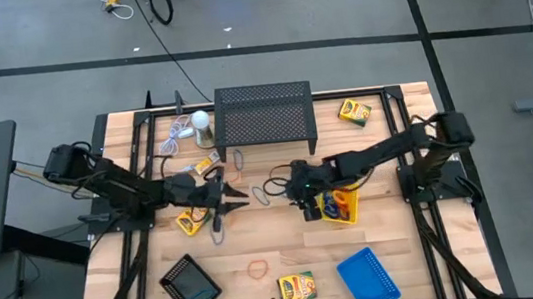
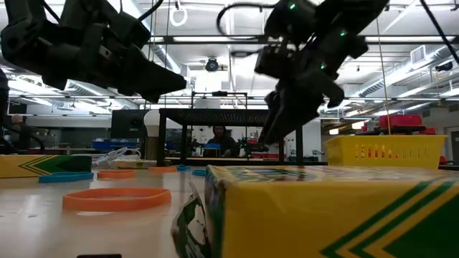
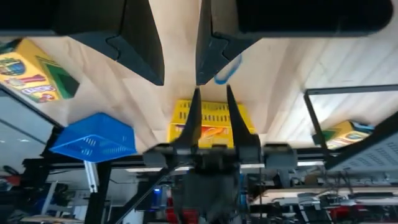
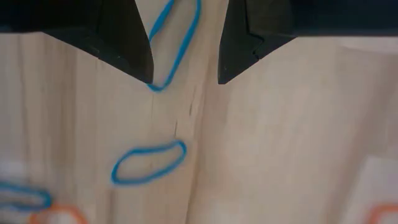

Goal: Pick & Place Office Desk Supplies
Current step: Put the blue rubber band into the black basket

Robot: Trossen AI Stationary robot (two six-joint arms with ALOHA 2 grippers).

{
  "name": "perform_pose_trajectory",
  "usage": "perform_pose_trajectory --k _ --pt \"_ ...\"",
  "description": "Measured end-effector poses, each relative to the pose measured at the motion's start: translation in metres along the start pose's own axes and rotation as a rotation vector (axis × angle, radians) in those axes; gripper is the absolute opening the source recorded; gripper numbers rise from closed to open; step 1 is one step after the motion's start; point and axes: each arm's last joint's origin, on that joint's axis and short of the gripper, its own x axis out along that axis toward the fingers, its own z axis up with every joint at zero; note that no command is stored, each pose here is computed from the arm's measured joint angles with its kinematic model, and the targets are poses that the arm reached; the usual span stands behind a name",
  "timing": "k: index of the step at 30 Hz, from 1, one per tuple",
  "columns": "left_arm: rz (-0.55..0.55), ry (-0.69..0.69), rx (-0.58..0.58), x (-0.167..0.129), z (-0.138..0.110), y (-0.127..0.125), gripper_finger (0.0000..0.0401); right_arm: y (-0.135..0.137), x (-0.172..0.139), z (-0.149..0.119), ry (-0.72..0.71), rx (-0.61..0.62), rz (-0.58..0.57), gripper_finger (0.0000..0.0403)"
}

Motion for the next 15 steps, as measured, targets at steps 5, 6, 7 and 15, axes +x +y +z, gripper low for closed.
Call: perform_pose_trajectory --k 5,6,7,15 --pt "0.027 0.001 0.014 0.000 0.000 0.005 0.0100 -0.010 0.014 0.003 0.111 -0.008 0.019 0.0188" --pt "0.038 0.004 0.021 0.000 0.000 0.005 0.0100 -0.012 0.017 0.005 0.116 -0.006 0.018 0.0188" --pt "0.051 0.005 0.031 0.000 0.000 0.005 0.0100 -0.014 0.020 0.004 0.135 -0.002 0.020 0.0188" --pt "0.074 0.011 0.051 0.000 -0.001 0.006 0.0100 -0.021 0.041 -0.006 0.217 0.007 0.061 0.0188"
